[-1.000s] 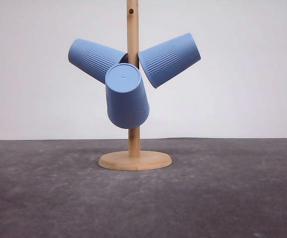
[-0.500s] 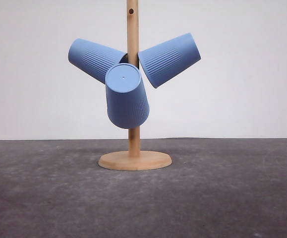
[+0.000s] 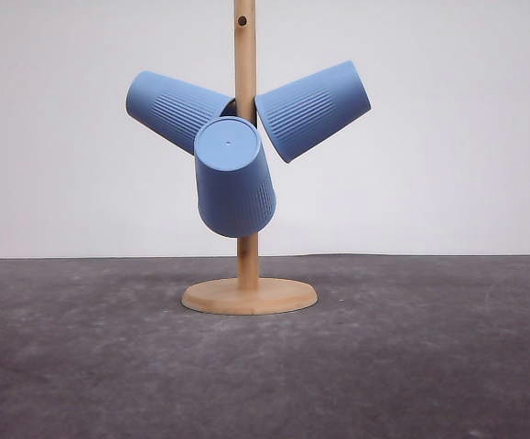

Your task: Place three cups

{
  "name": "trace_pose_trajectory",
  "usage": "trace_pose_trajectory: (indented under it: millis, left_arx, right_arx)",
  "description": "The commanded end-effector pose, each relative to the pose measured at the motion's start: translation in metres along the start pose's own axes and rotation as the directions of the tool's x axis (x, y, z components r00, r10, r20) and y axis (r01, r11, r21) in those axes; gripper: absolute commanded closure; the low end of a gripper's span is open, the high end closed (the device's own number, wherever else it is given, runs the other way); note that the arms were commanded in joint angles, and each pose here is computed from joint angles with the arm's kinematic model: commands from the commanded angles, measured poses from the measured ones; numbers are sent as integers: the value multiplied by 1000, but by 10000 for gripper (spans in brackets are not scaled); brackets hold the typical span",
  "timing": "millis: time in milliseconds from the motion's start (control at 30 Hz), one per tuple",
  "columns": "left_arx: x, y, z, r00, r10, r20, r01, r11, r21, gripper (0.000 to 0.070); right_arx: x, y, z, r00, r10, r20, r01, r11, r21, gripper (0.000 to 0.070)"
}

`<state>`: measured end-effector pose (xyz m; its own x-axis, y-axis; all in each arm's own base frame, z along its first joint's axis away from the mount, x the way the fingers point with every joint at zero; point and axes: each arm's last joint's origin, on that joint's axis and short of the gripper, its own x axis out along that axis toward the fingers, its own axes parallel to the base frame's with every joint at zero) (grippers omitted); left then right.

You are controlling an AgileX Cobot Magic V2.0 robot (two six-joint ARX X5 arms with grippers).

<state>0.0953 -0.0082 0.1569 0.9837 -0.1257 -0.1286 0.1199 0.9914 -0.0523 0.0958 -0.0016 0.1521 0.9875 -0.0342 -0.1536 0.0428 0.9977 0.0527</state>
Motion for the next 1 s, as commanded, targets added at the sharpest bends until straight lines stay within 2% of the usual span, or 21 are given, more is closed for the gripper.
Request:
trace_pose_trajectory:
  millis: [0,967]
  left_arx:
    - [1,0,-3,1000,-2,0,2,1000,4,700]
    - [1,0,-3,1000,-2,0,2,1000,4,700]
  right_arx:
    - [0,0,0,1000,0,5,0,1000,13,693]
    - [0,0,0,1000,0,5,0,1000,13,694]
